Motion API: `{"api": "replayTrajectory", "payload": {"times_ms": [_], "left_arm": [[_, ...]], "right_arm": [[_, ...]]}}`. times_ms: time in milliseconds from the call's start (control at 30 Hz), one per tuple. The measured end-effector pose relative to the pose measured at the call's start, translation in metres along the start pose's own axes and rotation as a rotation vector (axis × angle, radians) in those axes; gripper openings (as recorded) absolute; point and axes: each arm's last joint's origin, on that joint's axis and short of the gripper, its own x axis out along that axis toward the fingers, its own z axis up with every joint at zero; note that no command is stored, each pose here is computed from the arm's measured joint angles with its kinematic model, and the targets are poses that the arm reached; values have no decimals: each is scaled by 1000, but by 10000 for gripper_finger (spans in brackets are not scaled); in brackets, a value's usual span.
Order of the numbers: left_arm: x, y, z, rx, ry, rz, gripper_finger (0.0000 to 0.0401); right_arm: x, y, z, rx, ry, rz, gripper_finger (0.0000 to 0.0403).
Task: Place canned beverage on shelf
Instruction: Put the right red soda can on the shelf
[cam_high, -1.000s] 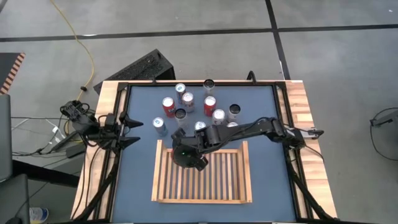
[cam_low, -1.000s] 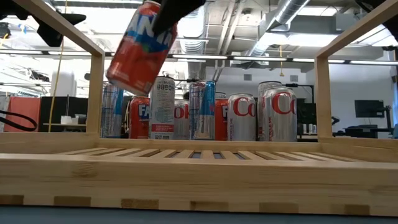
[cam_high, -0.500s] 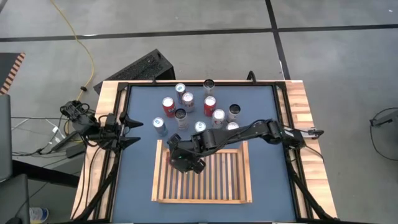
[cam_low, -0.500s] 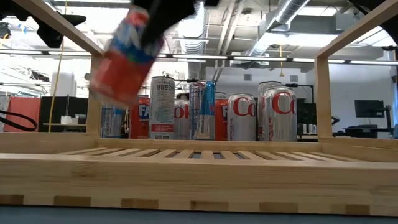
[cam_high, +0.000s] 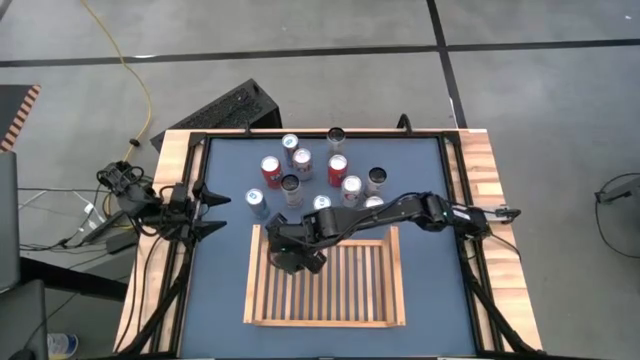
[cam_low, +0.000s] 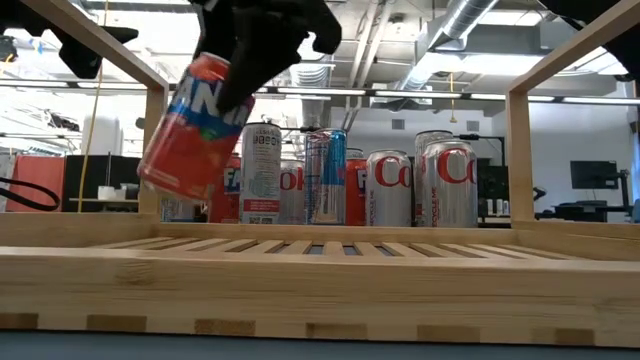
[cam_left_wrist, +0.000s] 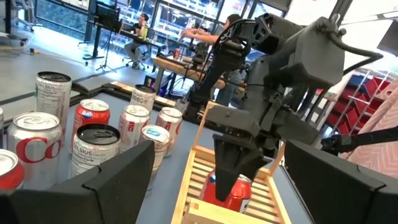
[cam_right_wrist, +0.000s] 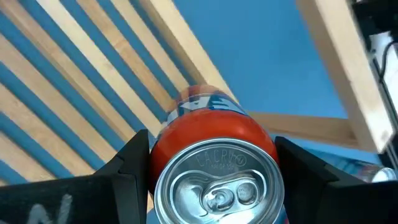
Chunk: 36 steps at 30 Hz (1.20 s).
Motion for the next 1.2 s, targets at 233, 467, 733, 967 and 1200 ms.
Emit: {"api": "replayTrajectory", "payload": {"times_ms": [233,467,733,967,1200], "left_arm": [[0,0,-1,11,11,3,348],[0,0,-1,10,8,8,348],[0,1,-1,10,6,18,348],[0,1,-1,12,5,22,348],[0,1,-1,12,4,25,348]], "right_arm": [[2,-1,-3,6,-23,41,233],[11,-4,-6,16,-27,35,233],[26,0,-10,4,-2,74,232],[26,-2,-13,46,8,67,243],[26,-2,-12,46,12,64,249]]}}
